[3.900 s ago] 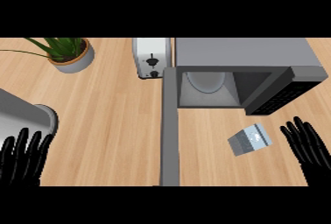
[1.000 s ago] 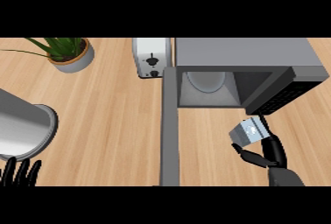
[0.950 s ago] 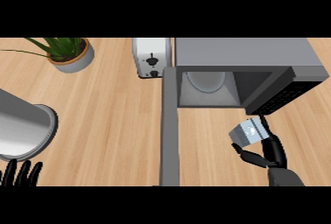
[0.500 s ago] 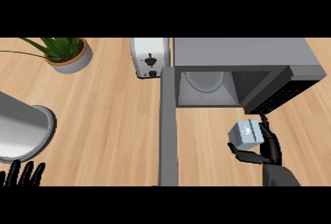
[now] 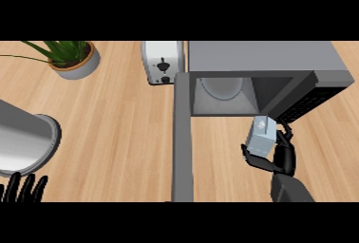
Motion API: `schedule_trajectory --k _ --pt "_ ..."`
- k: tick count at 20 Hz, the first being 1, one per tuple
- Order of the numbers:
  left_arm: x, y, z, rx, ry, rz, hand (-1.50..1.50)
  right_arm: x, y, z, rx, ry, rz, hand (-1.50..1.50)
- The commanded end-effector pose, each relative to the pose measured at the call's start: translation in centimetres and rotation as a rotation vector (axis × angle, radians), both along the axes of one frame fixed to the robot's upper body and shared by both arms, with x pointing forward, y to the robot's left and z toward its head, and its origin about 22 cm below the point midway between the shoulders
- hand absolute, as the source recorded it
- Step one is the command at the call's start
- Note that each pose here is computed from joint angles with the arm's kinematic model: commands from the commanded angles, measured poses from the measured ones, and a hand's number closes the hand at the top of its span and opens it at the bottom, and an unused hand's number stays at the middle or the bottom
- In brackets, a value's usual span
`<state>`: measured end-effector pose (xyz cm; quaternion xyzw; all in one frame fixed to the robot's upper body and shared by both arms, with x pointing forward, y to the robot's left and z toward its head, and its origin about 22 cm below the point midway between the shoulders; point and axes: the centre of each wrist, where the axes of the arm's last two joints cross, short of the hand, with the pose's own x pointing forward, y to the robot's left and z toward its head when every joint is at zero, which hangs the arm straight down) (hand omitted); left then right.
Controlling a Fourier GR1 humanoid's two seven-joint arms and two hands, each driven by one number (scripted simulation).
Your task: Pick up the milk, place it into the microwave and close the microwave
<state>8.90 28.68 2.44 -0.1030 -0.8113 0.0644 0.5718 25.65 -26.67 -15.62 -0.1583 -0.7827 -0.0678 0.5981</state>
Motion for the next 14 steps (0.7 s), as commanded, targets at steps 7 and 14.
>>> schedule_trajectory --k 7,14 --pt "0.3 -1.1 -0.2 0.003 0.000 0.001 -1.50 2.0 3.5 1.5 -0.040 -0.151 0.052 1.50" --pt "-0.7 -0.7 0.1 -0.014 0.019 -0.008 -1.50 1.5 2.5 3.5 -0.053 -0.161 0.086 1.50"
